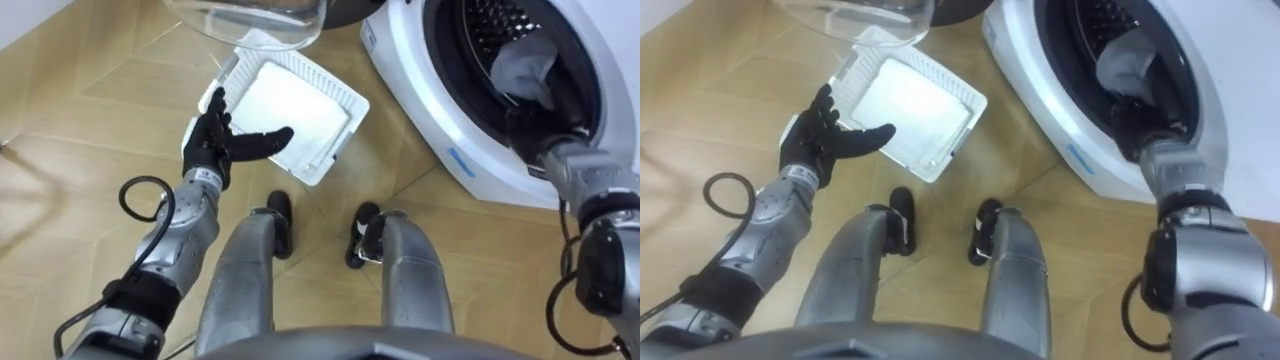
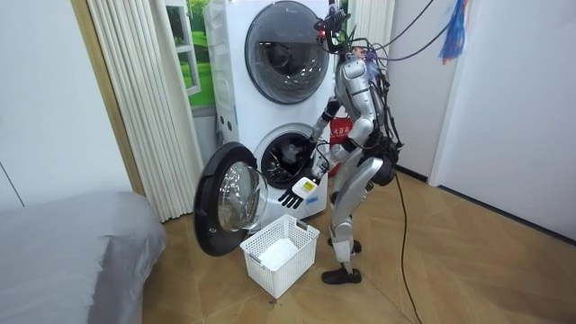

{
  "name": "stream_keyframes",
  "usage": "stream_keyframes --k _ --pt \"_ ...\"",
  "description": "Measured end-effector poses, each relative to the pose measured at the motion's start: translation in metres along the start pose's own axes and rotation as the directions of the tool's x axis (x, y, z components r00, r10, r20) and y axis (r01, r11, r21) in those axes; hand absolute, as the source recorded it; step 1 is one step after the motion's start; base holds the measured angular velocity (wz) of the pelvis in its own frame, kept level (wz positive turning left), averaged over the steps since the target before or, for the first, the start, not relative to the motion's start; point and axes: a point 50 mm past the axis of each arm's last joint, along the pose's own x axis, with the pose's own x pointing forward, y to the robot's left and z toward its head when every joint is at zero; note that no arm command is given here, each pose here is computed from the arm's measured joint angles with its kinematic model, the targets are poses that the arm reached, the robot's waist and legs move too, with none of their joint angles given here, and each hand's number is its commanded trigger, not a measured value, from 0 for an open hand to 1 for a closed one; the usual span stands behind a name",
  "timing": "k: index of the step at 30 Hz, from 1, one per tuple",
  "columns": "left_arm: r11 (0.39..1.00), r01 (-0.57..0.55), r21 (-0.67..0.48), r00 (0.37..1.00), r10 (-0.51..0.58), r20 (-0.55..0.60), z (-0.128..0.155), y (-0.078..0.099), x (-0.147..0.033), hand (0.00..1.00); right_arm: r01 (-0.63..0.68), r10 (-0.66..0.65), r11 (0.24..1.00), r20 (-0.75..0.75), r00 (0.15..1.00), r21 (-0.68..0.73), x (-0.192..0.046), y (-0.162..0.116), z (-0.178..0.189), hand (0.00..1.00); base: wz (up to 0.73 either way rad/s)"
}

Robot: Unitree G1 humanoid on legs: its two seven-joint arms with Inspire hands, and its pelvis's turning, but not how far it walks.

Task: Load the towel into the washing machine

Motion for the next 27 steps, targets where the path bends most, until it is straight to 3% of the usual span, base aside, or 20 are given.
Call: stream_keyframes --k 17,27 --pt "0.999 -0.027 0.032 0.997 0.025 0.075 0.012 0.01 0.002 0.0 0.131 -0.14 0.971 0.03 0.99 0.198 -0.002 0.003 0.01 0.0 0.03" --pt "0.999 -0.033 0.042 0.998 0.031 0.054 0.008 0.015 0.005 0.0 0.214 -0.246 0.933 0.079 0.966 0.289 -0.005 -0.03 0.02 0.0 0.01"
